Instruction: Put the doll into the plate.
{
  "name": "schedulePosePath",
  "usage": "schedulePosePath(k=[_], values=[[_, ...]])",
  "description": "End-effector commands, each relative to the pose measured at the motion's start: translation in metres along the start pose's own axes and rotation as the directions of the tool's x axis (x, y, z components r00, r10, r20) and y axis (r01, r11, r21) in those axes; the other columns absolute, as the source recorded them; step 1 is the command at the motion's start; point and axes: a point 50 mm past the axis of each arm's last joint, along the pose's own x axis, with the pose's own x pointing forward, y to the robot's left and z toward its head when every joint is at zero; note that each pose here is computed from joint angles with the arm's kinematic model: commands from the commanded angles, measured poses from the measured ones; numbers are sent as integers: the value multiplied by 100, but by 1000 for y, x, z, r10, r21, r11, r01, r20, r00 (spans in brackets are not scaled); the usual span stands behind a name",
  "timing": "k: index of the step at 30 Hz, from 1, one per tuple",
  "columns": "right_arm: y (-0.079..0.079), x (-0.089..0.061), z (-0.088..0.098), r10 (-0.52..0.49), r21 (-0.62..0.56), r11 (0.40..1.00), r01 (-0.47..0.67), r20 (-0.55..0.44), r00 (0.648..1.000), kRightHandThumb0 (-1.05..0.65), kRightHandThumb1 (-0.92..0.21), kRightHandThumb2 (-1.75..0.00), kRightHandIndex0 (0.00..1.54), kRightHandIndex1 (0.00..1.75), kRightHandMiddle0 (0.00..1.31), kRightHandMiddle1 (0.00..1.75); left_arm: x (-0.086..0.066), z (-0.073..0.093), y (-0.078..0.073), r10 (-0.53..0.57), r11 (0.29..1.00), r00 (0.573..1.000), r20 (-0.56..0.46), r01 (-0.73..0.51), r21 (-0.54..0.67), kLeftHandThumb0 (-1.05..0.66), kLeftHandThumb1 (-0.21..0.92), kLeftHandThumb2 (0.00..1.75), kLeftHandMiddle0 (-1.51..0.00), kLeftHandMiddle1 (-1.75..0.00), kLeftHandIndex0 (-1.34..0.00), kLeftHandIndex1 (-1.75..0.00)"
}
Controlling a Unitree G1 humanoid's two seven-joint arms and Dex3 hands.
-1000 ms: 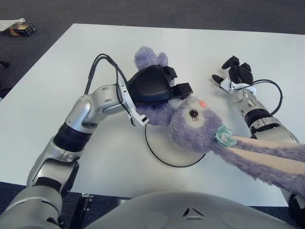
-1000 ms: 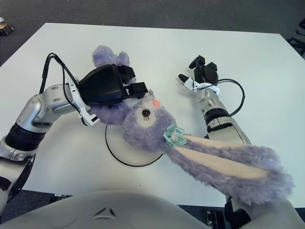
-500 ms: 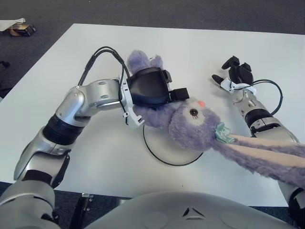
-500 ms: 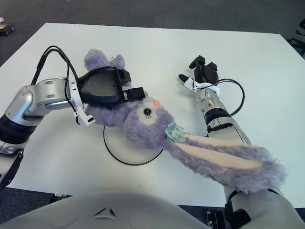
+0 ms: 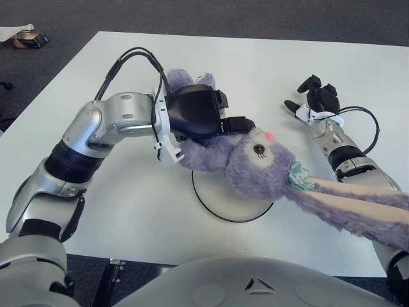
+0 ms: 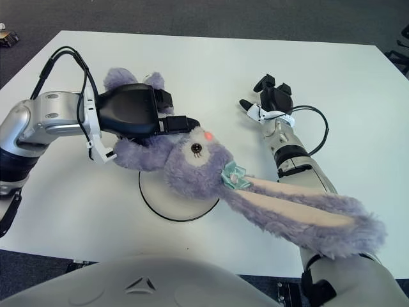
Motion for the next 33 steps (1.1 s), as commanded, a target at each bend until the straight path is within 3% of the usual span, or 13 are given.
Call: schedulePosePath(k=[1, 3, 7, 9, 11, 13, 16, 21, 33], values=[[22, -15, -16, 123, -30, 992, -125, -66, 990, -61, -86, -73, 25, 157, 0, 158, -1, -3, 5, -5, 999, 999, 51, 7, -36, -105, 92, 84, -18, -160, 0, -21], [22, -15, -16, 123, -30, 992, -126, -66, 990, -62, -86, -73, 25, 158, 0, 158, -1, -4, 6, 1, 997, 997, 75, 5, -74, -105, 92, 82, -8, -134, 0, -15], [22, -15, -16, 124, -33, 991, -126, -65, 990, -62, -86, -73, 25, 158, 0, 158, -1, -6, 7, 1, 990, 993, 119, 15, -137, -105, 92, 78, -2, -103, 0, -5], [22, -15, -16, 124, -35, 991, -126, -65, 990, -62, -86, -73, 25, 158, 0, 158, -1, -7, 8, 1, 984, 989, 151, 26, -176, -105, 92, 74, -1, -68, 0, -2], [22, -14, -16, 125, -37, 991, -128, -65, 990, -62, -86, -73, 25, 158, 0, 157, -2, -9, 9, 8, 976, 983, 183, 32, -214, -105, 92, 73, 0, -48, 0, -1], [22, -14, -16, 127, -39, 991, -130, -65, 990, -62, -87, -73, 25, 159, 0, 158, -3, -11, 10, 22, 970, 977, 213, 30, -239, -105, 92, 74, 0, -29, 0, 0], [21, -14, -16, 129, -40, 990, -132, -65, 989, -61, -87, -73, 25, 160, 0, 159, -5, -14, 11, 41, 965, 970, 241, 24, -262, -105, 92, 75, 0, -14, 0, 0], [21, -14, -16, 133, -43, 990, -136, -63, 989, -61, -87, -73, 25, 161, 0, 159, -5, -20, 12, 99, 946, 955, 280, -3, -324, -105, 92, 71, 0, -2, 0, 0], [22, -15, -19, 148, -24, 988, -150, -82, 986, -60, -85, -73, 23, 153, 0, 154, -14, -38, 15, 162, 907, 934, 320, -13, -421, -105, 92, 52, 0, 0, 0, 0]])
